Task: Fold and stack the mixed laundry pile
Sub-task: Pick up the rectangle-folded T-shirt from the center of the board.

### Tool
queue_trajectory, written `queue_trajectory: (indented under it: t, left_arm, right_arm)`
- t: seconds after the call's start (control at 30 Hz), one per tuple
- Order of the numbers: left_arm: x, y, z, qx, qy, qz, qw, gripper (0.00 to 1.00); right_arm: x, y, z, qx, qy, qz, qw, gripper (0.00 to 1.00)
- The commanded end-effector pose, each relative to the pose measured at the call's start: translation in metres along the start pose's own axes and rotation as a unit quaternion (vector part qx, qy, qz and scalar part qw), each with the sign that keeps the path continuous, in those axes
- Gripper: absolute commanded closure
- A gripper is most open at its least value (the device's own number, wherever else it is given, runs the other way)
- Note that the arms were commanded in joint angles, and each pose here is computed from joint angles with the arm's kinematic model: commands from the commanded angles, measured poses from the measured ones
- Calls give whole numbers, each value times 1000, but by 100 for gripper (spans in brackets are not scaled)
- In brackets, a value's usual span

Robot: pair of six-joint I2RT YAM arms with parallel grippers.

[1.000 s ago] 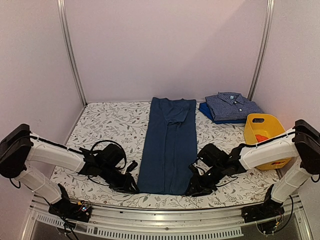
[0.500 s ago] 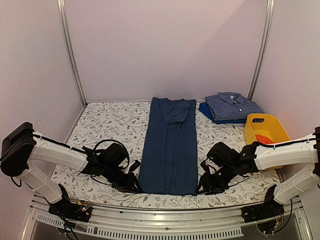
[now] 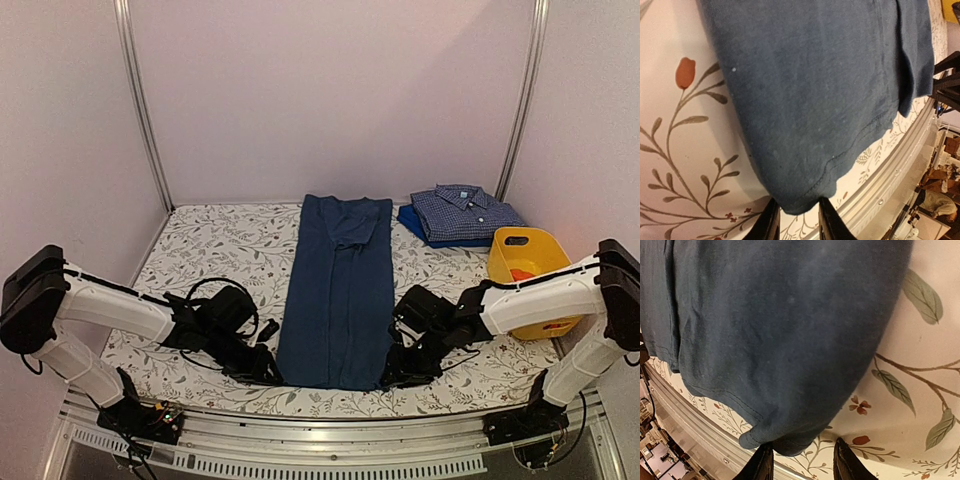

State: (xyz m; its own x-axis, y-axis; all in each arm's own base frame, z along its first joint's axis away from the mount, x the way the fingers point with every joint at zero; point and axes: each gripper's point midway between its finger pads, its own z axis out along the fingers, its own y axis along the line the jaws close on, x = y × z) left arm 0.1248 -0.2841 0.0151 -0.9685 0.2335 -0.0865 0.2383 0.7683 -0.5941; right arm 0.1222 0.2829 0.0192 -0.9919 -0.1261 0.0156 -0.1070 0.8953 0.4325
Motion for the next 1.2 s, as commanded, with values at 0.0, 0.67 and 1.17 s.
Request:
queue_trajectory:
  t: [0.0,0.67,1.17]
  left_arm:
    - [8,7,1,-31,7,2,1000,73]
    - [18,7,14,-60,28,16,998,82]
    - [40,-29,-19,-17,25,72,997,100]
  right_arm:
    - [8,-15,15,51,13,-9,999,59]
    - [35,-28,19,90,32,-25,995,100]
    - [45,27,-11,9,3,-72,997,100]
